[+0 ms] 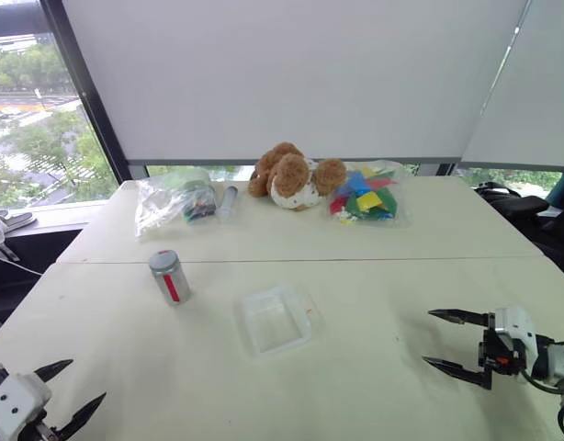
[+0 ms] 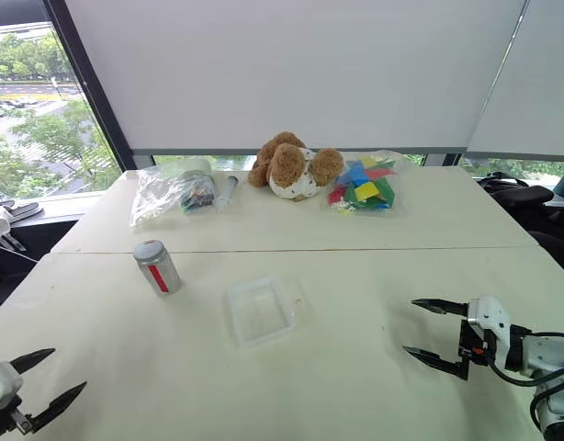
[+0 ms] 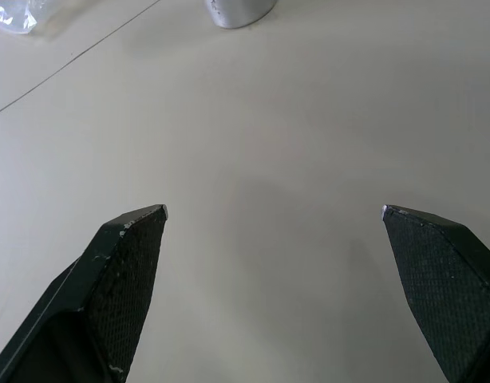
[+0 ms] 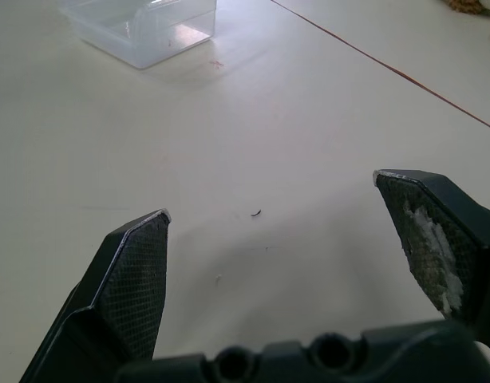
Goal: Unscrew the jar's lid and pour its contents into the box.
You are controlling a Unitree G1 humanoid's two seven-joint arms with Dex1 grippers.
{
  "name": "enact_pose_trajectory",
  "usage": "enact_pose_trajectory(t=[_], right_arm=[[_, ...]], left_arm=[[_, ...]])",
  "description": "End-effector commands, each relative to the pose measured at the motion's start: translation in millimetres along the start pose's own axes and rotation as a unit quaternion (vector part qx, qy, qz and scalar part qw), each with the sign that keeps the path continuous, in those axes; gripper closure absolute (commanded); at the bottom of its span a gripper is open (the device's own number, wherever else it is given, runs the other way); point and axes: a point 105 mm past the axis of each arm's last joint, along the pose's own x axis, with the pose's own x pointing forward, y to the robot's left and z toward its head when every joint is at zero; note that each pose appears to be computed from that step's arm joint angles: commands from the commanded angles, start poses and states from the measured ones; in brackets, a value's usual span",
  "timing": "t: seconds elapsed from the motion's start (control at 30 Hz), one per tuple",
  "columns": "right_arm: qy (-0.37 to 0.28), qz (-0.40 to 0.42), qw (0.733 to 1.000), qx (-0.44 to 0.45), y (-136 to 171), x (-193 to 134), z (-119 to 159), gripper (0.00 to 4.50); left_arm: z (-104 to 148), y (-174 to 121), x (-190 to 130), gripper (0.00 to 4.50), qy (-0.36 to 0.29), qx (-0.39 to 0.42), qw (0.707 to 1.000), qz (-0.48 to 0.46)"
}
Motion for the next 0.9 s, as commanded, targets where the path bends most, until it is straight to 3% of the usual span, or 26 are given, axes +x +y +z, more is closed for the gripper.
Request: enact_pose_trajectory(t=[0.03,0.2,0.3,0.5,0.67,0.9], right_arm=[[-0.024,-0.011,1.000,-0.011,-5,0,7,0.00],[-0.084,-0.018,0.996,-0.005,-8,18,23,0.00],[-0.175,-0.008,0.984,-0.013,-6,37,53,0.00],[-0.282,0.033,0.959,0.026,-3,60,98,0.00],[-0.276,0.071,0.959,0.005,6,68,99,0.00],[-0.247,0.078,0.966,-0.002,1,69,85,0.00]], left_arm=[[13,10,-6,0.05,-0.025,0.007,0.999,0.023],[20,14,-13,0.05,-0.055,-0.066,0.995,0.052],[24,11,-25,0.05,-0.081,-0.140,0.982,0.097],[-5,-7,-59,0.05,-0.084,-0.226,0.932,0.270],[-3,-43,-56,0.05,-0.078,-0.247,0.920,0.294],[40,-50,-5,0.05,-0.108,-0.233,0.915,0.311]])
